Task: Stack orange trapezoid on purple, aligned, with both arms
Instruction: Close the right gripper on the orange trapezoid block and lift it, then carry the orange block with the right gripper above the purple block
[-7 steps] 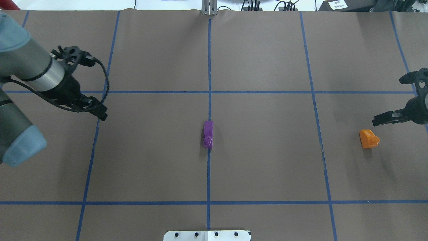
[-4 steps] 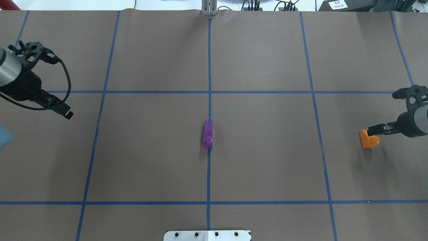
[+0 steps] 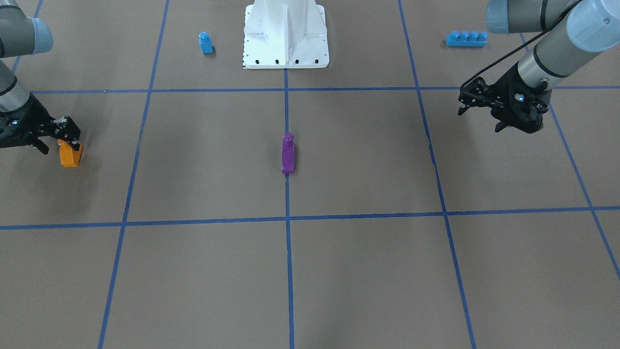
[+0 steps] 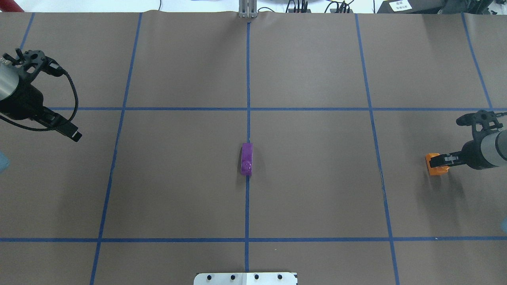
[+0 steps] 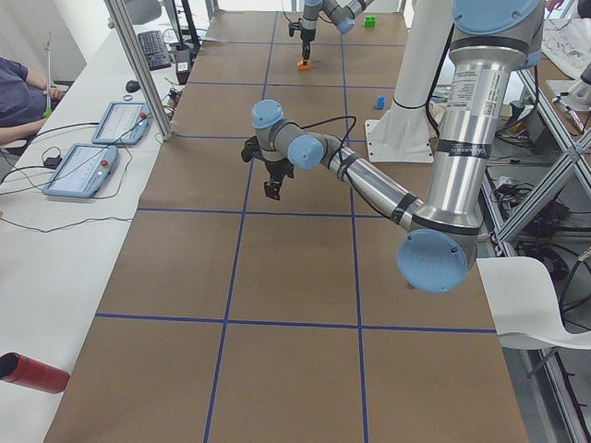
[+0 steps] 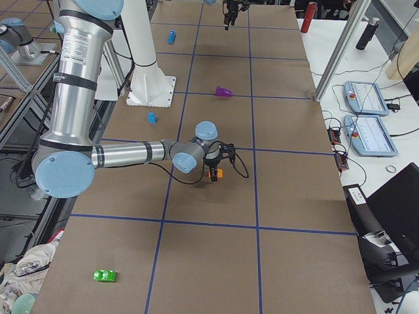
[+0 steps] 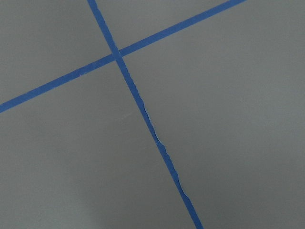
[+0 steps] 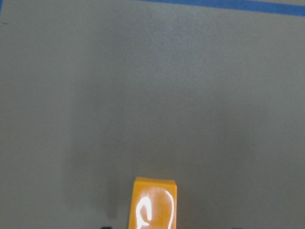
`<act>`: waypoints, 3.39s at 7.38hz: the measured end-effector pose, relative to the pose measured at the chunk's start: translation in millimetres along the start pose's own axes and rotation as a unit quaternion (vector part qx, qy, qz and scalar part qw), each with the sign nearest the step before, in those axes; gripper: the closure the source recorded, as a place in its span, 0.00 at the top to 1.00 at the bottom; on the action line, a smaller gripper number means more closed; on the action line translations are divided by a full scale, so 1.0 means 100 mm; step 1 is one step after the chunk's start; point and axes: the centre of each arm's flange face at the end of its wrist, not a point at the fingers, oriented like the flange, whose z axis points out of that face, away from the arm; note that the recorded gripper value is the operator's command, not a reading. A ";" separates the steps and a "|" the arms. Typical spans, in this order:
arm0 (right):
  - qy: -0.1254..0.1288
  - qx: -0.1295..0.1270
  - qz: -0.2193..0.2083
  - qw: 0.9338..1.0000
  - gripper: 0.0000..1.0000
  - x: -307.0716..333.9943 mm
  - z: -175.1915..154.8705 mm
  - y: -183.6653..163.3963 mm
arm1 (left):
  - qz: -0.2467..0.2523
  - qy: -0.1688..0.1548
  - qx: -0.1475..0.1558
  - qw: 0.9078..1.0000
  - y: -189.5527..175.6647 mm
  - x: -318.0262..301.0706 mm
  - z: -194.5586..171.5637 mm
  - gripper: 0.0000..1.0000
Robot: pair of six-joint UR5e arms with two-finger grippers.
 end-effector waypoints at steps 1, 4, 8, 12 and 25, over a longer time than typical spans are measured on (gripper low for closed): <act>-0.001 -0.003 -0.002 1.000 0.00 -0.03 0.01 0.01 | -0.001 -0.001 0.000 1.000 0.00 0.00 0.00 1.00; -0.008 -0.005 -0.010 1.000 0.00 -0.18 -0.06 0.02 | -0.007 -0.001 0.000 1.000 0.01 0.00 0.00 1.00; -0.012 -0.021 0.011 1.000 0.00 -1.49 -0.71 -0.56 | -0.071 -0.027 0.001 0.997 0.56 -0.73 -0.15 1.00; -0.036 -0.051 0.076 0.995 0.00 -3.57 -0.99 -0.74 | -0.014 -0.056 0.007 0.998 1.15 -1.59 -0.44 1.00; -0.001 -0.016 0.148 0.989 0.00 -5.54 -0.58 -0.69 | -0.019 -0.055 0.005 0.998 1.22 -1.65 -0.44 1.00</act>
